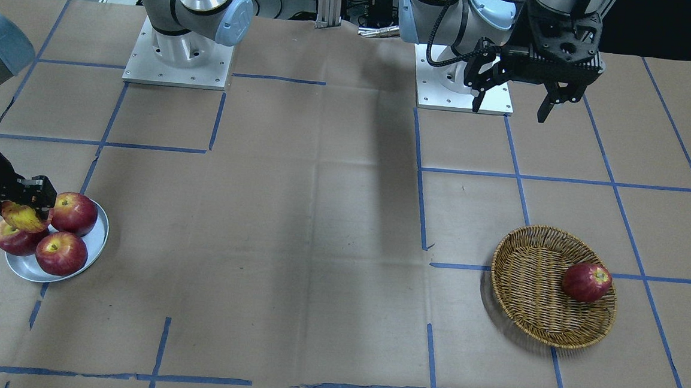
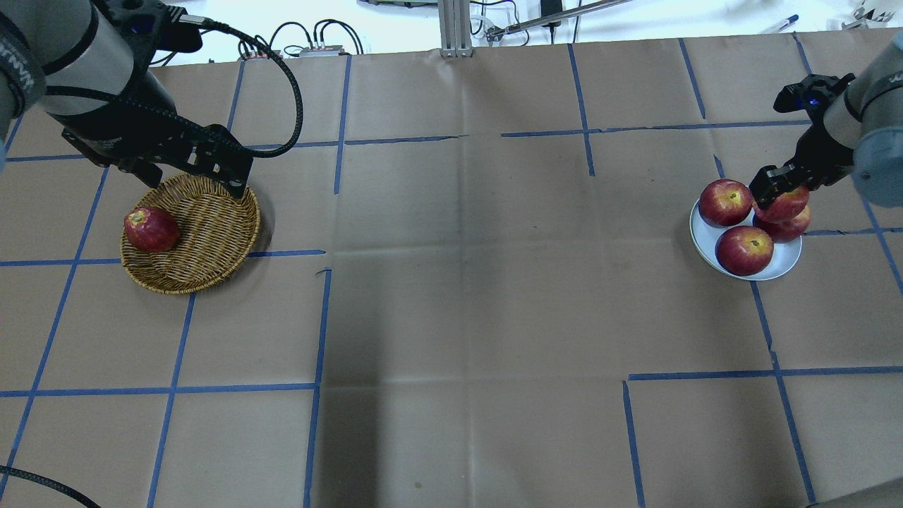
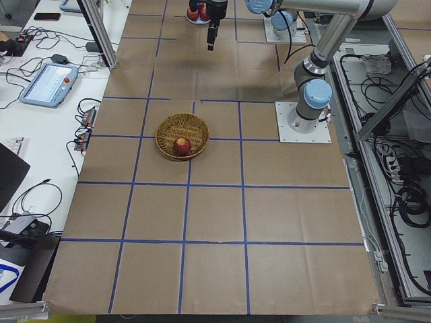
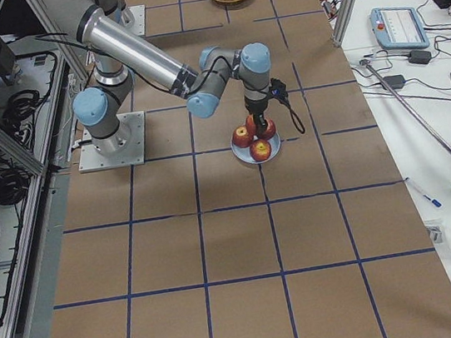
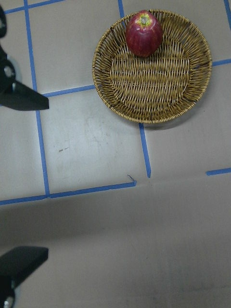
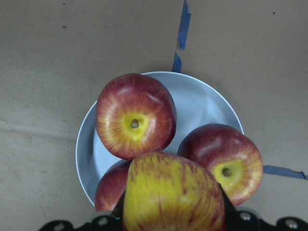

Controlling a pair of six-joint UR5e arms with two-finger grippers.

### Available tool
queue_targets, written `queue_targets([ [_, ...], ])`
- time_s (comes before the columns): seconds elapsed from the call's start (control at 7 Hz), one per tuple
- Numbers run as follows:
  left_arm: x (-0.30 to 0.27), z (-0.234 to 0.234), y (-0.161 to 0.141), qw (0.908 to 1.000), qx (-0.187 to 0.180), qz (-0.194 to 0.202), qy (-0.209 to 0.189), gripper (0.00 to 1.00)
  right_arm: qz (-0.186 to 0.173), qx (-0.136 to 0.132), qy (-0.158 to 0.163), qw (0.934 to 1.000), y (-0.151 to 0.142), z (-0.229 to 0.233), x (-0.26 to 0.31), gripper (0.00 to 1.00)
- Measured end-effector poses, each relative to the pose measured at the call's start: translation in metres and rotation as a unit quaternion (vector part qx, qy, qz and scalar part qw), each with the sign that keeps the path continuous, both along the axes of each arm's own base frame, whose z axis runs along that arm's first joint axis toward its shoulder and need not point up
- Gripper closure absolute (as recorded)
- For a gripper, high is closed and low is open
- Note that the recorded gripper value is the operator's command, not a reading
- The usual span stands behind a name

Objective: Transfer apple from basket to plate
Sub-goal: 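Lower the apple onto the plate beside the red apples and release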

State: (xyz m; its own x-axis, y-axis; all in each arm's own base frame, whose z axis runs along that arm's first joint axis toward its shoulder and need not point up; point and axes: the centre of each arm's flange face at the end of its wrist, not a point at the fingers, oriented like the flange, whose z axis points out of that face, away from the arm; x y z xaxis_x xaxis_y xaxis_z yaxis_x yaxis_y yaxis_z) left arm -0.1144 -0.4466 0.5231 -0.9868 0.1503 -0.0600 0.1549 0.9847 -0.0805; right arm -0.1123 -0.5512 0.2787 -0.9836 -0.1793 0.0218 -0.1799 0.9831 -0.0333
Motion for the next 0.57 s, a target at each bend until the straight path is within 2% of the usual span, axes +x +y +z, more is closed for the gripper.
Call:
queue_targets([
  [0.14, 0.0, 0.0, 0.0, 1.0, 0.0, 0.0, 0.0, 0.01, 0.0, 0.004, -0.001, 1.0, -0.001, -0.008, -0.001, 0.37],
  [0.29, 0.0, 0.0, 0.0, 1.0, 0.0, 0.0, 0.0, 0.01, 0.001, 0.008, -0.002, 1.0, -0.003, -0.015, -0.002, 0.0],
  [0.57, 0.0, 0.0, 0.0, 1.0, 0.0, 0.0, 0.001, 0.01, -0.001, 0.008, 0.002, 1.0, -0.005, -0.018, -0.004, 0.0],
])
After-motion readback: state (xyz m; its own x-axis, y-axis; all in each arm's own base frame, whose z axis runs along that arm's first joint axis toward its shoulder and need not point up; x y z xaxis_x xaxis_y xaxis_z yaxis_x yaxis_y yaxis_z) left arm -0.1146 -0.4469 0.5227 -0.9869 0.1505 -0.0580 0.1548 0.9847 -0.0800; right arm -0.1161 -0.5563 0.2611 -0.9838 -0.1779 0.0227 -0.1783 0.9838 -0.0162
